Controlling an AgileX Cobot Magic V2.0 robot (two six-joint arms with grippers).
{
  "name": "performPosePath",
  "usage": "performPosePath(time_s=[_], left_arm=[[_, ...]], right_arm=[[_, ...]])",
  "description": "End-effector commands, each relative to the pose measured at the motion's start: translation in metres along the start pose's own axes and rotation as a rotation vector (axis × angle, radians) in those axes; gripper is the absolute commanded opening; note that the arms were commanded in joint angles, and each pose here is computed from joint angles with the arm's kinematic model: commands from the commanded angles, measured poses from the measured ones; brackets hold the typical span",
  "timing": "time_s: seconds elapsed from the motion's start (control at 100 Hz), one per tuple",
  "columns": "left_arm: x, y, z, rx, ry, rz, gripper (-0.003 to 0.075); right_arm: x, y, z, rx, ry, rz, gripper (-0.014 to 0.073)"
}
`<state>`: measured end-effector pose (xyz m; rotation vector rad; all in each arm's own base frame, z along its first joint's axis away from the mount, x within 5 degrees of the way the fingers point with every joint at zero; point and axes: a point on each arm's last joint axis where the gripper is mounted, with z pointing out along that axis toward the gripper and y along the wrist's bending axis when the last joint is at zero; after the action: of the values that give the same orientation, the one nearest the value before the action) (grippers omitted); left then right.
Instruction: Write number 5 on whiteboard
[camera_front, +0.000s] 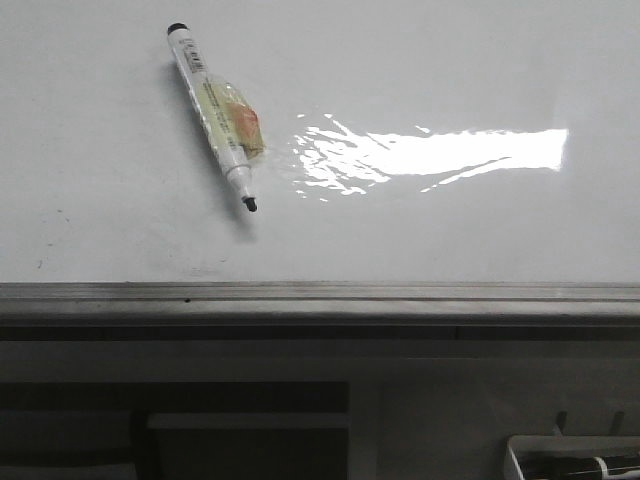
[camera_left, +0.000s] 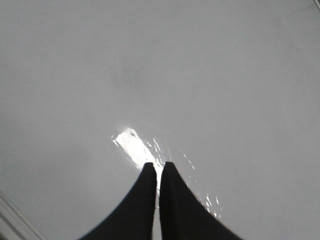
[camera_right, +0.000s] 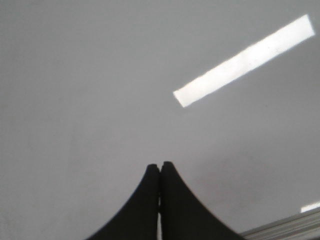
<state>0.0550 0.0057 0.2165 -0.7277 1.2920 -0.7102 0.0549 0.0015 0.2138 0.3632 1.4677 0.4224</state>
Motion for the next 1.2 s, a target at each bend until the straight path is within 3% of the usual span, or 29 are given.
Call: performPosePath(time_s=[0.0,0.16,0.34,0.41,0.48,0.53,0.61,0.77,0.97,1.07,1.19], left_arm=[[-0.013,-0.014,-0.004,0.066,-0.075,0.103,-0.0020],[-0.025,-0.037,-0.006,0.116,-0.093,0.327,-0.0020],[-0.029,-0.056,0.007,0.035,0.125,0.607,-0.0013],[-0.032,-0.062,0.018,-0.011,0.209,0.659,0.0049],[-0.034,-0.068,0.032,-0.054,0.307,0.698,0.0173],[-0.033,-0.070,0.044,-0.091,0.390,0.701,0.0288],[-0.031,-0.078,0.058,-0.081,0.468,0.687,0.0379],[-0.014,-0.097,0.078,0.077,0.626,0.752,0.0349],[0.026,-0.116,0.091,0.231,0.866,0.768,0.0349],[0.047,-0.128,0.096,0.258,0.918,0.615,0.0349],[0.064,-0.140,0.105,0.237,0.878,0.379,0.0349]], right_arm=[[-0.022,0.011,-0.005,-0.047,-0.094,-0.008,-0.0050],[-0.033,0.020,-0.007,-0.060,-0.080,-0.041,-0.0050],[-0.045,0.026,-0.004,-0.026,-0.010,-0.168,-0.0046],[-0.050,0.029,0.000,-0.012,0.005,-0.215,-0.0025],[-0.056,0.031,0.004,0.002,0.022,-0.255,0.0019],[-0.061,0.034,0.007,0.008,0.030,-0.272,0.0065],[-0.065,0.036,0.013,0.019,0.055,-0.283,0.0170],[-0.069,0.039,0.027,0.077,0.228,-0.281,0.0325],[-0.076,0.051,0.036,0.010,0.308,-0.291,0.0332],[-0.077,0.056,0.038,-0.029,0.317,-0.293,0.0332],[-0.074,0.056,0.039,-0.040,0.341,-0.295,0.0332]])
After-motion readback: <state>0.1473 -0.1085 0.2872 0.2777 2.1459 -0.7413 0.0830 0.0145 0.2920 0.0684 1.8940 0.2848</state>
